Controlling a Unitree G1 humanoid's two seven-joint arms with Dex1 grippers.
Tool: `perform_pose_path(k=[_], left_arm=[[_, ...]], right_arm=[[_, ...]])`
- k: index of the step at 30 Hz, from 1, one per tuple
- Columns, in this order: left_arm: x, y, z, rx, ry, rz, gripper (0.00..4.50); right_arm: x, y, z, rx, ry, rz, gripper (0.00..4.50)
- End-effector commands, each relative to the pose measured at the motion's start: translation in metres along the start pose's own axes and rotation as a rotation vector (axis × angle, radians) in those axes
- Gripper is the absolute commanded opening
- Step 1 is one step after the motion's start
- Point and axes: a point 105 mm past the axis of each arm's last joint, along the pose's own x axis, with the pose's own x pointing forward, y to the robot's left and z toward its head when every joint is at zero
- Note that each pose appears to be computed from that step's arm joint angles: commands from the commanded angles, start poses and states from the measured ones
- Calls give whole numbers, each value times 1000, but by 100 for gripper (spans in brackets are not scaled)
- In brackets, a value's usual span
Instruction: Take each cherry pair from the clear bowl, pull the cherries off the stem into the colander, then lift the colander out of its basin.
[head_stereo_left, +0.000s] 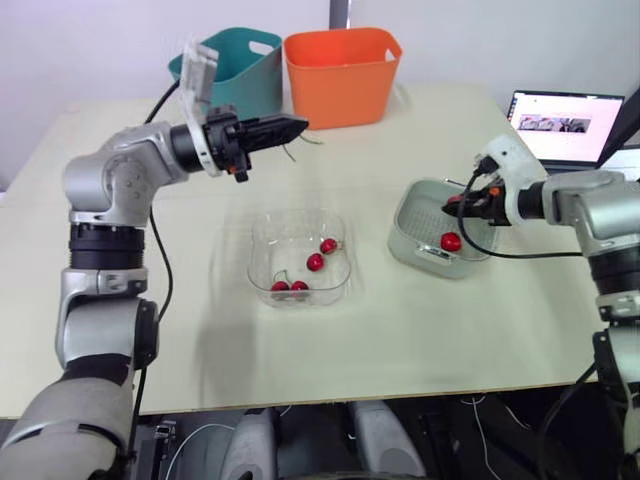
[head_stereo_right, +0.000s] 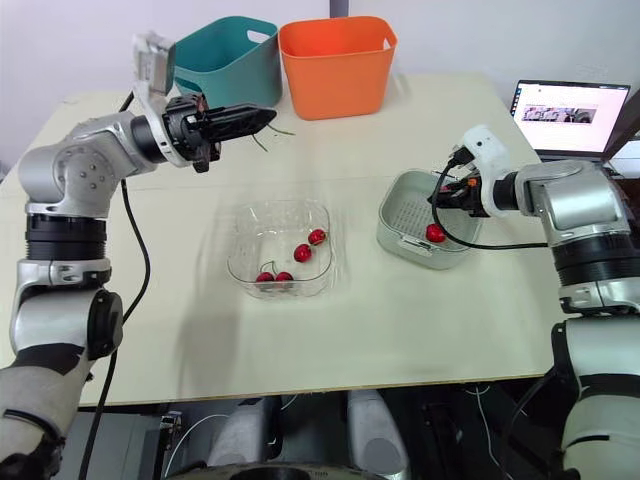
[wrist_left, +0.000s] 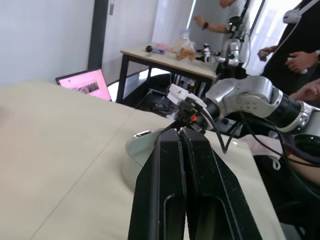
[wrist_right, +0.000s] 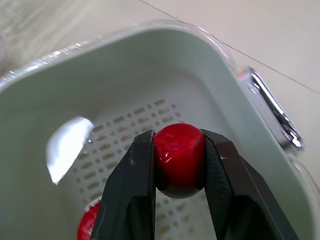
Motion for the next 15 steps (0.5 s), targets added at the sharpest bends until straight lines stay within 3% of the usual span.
perform_pose_path(k=[1,10,11,15], left_arm=[[-2,-2,11,48,-23,-1,0],[-6,1,10,46,-15,14,0],[-7,1,10,46,-15,16,0],[-15,8,12,47,-15,60,0]], right_arm=[[-6,-2,14,-32,-34,-8,134],[-13,0,21,-24,-57,14,427],[-15,0,24,-19,-66,16,447],[-28,4,53,1,-196,32,447]])
